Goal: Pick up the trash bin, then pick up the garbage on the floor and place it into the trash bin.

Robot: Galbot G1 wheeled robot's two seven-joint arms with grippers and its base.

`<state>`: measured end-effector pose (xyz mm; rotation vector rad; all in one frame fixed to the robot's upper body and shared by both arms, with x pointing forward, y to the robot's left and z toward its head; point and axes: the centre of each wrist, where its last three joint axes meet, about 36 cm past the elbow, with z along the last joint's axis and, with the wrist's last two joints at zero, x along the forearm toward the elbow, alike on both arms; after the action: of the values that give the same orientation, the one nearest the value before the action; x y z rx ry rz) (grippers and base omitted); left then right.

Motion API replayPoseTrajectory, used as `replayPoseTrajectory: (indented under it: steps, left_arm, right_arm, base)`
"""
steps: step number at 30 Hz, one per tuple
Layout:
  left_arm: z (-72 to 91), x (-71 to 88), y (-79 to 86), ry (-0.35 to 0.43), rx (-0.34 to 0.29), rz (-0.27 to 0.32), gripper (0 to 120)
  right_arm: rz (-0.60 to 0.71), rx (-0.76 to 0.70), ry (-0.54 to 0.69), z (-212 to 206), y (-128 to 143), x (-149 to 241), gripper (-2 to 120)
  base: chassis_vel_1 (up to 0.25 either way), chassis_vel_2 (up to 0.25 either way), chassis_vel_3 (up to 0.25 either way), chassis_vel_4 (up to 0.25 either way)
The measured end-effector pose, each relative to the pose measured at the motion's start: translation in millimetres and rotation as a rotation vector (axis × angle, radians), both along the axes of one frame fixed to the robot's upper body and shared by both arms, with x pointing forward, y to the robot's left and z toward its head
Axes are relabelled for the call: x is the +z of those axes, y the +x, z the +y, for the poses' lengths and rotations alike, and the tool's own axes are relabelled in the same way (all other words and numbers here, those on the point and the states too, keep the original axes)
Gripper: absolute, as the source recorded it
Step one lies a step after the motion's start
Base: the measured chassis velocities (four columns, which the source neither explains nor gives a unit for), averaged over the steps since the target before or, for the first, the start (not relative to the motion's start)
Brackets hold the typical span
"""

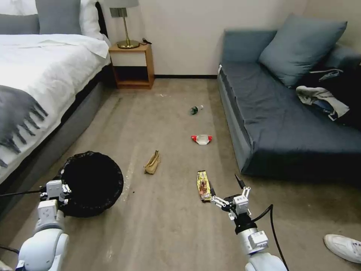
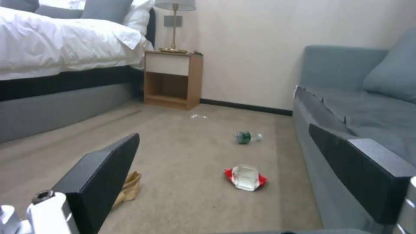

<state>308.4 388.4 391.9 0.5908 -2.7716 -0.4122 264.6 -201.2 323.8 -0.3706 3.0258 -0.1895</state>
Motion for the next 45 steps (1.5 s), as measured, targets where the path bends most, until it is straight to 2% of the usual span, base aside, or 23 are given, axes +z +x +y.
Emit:
replayPoseTrajectory:
  steps: [13,29,36,39,40,41,43,44,45]
  left_arm:
    - [-2.6,-1.0,-2.1,-0.011,0.003,-0.003,6]
    - [-0.6,-1.8,-5.4,-0.008,0.009,-0.007,6]
    - [-2.0,-0.9,-7.6,-0.009,0.009,-0.009,6]
    - [-1.7,-1.2,-8.9,-0.009,0.013,-0.013,6]
    - [-1.7,-1.2,-8.9,-0.009,0.013,-0.013,6]
    - [-1.6,-1.2,-9.3,-0.008,0.014,-0.014,6]
    - [-2.0,-0.8,-11.2,-0.007,0.017,-0.017,6]
    - [-2.5,-0.4,-11.6,-0.007,0.017,-0.018,6]
    - [-2.5,-0.4,-11.6,-0.007,0.017,-0.018,6]
  right_arm:
    - [-0.012,0.001,0.004,1,-5,0,100]
    - [-0.023,0.013,0.001,1,0,-1,100]
    - [0.005,0.055,-0.089,-9,2,-1,100]
    - [0.166,0.077,-0.108,-10,3,5,100]
    - [0.166,0.077,-0.108,-10,3,5,100]
    - [0.224,0.074,-0.094,-9,5,8,100]
    - [0.453,0.095,-0.068,-8,16,16,100]
    - [0.511,0.107,-0.066,-9,20,18,100]
    - [0.511,0.107,-0.066,-9,20,18,100]
  base:
    - [-0.085,0.092,0.095,-0.087]
    - [-0.189,0.183,0.187,-0.185]
    - [-0.021,0.031,0.022,-0.034]
    - [0.016,-0.017,-0.010,0.013]
    - [0.000,0.000,0.000,0.000]
    - [0.000,0.000,0.000,0.000]
    - [0.000,0.000,0.000,0.000]
    - [0.000,0.000,0.000,0.000]
    - [0.000,0.000,0.000,0.000]
